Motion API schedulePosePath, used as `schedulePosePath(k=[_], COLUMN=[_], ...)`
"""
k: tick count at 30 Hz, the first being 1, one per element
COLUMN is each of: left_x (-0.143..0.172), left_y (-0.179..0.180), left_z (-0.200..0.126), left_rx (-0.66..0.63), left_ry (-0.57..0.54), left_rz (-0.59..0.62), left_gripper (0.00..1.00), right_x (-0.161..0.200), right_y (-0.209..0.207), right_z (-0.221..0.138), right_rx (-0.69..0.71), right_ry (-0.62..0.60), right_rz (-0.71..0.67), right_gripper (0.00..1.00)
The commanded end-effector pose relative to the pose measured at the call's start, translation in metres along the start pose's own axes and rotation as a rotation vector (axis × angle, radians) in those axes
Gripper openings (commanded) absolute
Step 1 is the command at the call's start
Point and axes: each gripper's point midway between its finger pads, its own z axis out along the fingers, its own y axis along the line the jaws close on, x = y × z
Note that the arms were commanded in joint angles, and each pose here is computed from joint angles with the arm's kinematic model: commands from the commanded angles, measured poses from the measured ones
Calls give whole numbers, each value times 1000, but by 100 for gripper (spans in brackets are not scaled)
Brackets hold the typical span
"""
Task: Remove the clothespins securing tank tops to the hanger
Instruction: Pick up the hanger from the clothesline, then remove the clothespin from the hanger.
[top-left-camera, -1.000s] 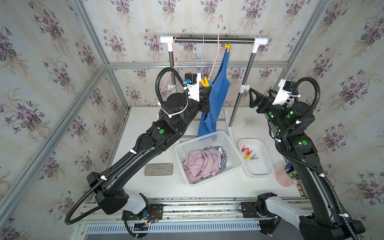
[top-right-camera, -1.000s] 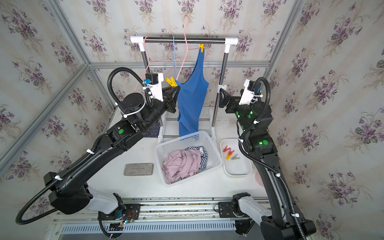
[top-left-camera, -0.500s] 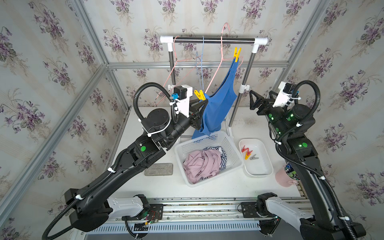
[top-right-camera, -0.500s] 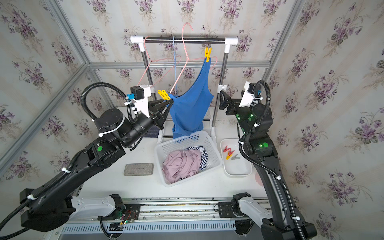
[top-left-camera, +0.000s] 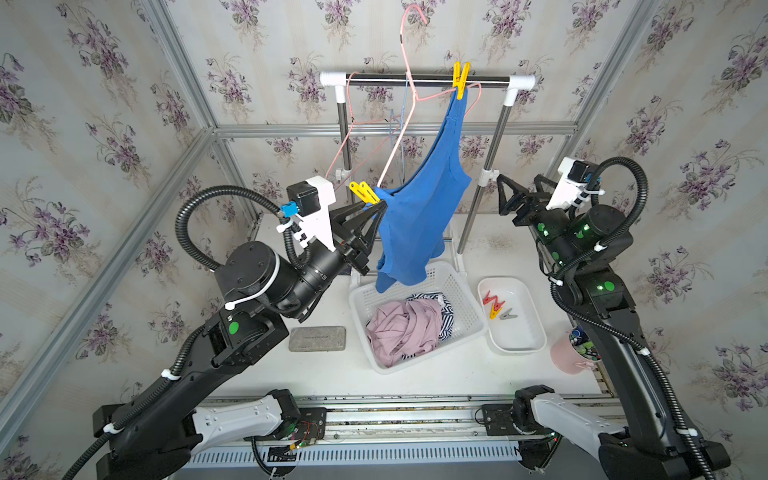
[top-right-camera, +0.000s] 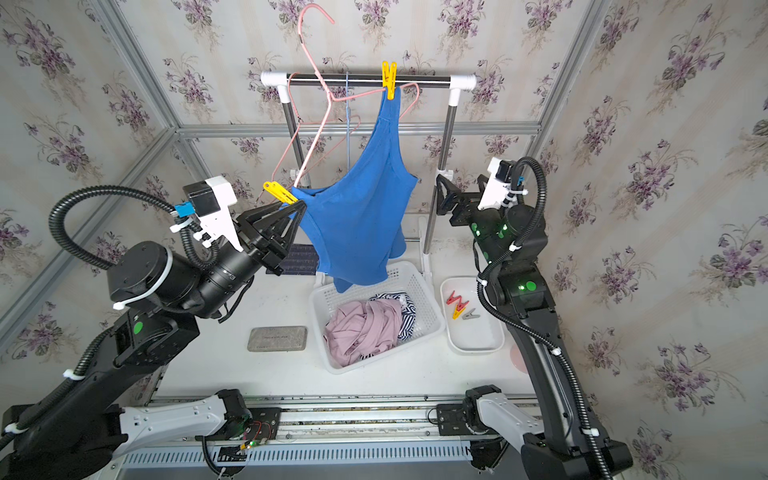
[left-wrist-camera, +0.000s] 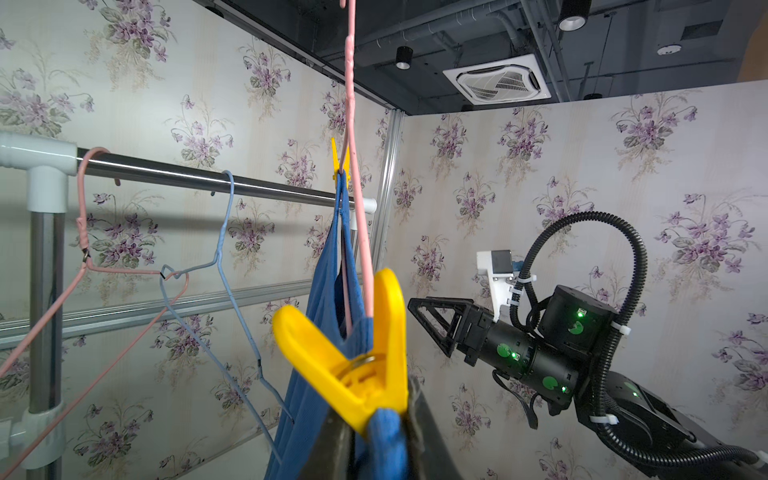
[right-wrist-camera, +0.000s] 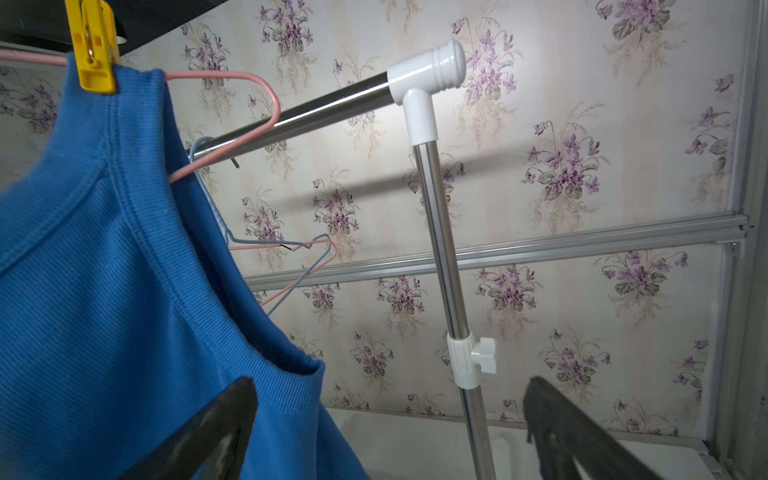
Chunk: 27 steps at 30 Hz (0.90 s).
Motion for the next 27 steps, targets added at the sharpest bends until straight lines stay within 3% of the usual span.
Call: schedulePosePath(k=[1,8,14,19,27], left_x=[-17,1,2,1,-24], left_y=[2,6,3,-3,-2], left_z=[-7,-5,-7,-8,-21], left_rx=[-5,-24,-9,26,29], left_ry=[-73,-32,-28,-26,-58], left_rz=[-9,-5,-11,-16,9], left_gripper=[0,0,0,0,0], right_x=[-33,-94,-73,-63,-52], right_y=[12,27,25,36,47], right_z=[2,-14,-18,4,-14], right_rx=[-42,-68,-81,-157,-232], right_ry=[-81,-262,-232,-144,-143], right_rz=[-48,-98,-58,-16,40], right_gripper=[100,100,100,100,100])
